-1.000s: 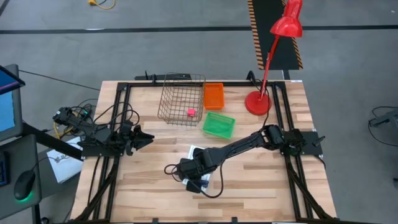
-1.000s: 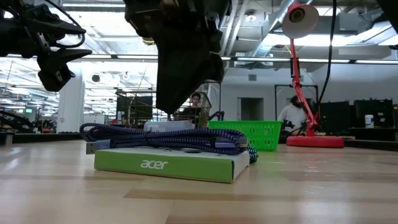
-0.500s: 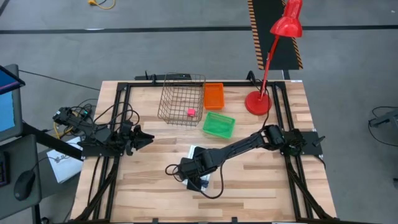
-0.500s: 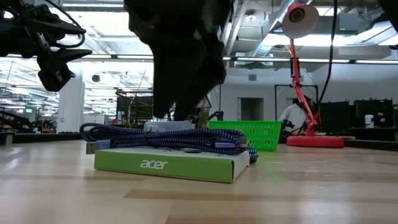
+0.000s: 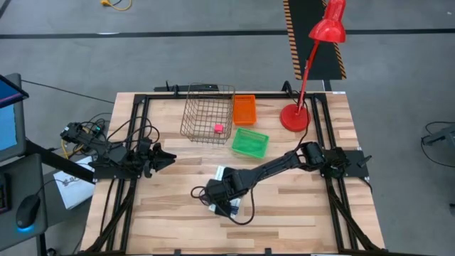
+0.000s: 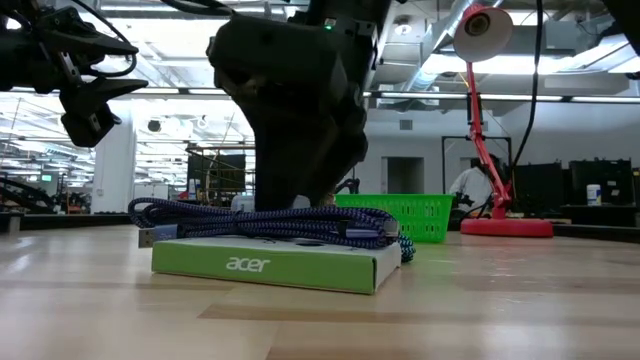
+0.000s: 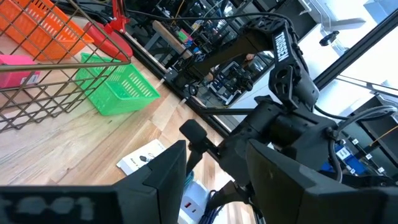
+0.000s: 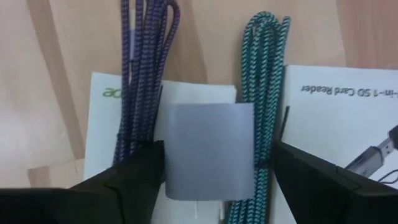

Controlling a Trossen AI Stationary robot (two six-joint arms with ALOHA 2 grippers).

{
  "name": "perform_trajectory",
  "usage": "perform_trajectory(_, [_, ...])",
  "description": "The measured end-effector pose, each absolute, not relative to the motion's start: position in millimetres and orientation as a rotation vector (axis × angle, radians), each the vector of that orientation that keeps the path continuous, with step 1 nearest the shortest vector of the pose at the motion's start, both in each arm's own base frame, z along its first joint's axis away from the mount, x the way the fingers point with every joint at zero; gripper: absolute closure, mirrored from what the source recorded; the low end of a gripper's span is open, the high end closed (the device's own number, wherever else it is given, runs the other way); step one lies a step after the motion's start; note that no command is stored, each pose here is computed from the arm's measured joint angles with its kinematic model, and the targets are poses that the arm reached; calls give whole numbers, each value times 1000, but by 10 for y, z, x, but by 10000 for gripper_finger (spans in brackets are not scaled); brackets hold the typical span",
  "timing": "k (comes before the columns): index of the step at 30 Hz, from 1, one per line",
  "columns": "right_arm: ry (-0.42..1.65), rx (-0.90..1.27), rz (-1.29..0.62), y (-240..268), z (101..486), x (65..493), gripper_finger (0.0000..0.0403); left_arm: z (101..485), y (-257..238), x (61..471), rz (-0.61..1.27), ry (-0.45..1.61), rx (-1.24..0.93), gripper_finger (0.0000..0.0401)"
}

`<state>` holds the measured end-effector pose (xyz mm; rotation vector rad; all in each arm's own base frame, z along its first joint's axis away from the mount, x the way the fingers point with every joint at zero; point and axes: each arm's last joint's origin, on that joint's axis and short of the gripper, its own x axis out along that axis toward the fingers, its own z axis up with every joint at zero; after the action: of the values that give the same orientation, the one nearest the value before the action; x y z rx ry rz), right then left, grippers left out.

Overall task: Pick and place items into bin
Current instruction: Put the white charger adapter into the wire basket

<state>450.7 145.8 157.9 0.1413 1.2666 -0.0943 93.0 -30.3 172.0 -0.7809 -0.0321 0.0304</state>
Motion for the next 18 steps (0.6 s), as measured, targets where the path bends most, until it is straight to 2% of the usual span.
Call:
perform_trajectory(5, [1264,169,-115,1460,1584,4505,141,1720,-303,930,30,-32,-781,243])
perform_trajectory(11, [1277,216,-103,1471,1585,4503,222,1720,-302,930,31,-32,-781,243])
perform_trajectory(18, [1296,287,-85,1490,1614,4504,221,1720,-303,930,31,-32,-780,243])
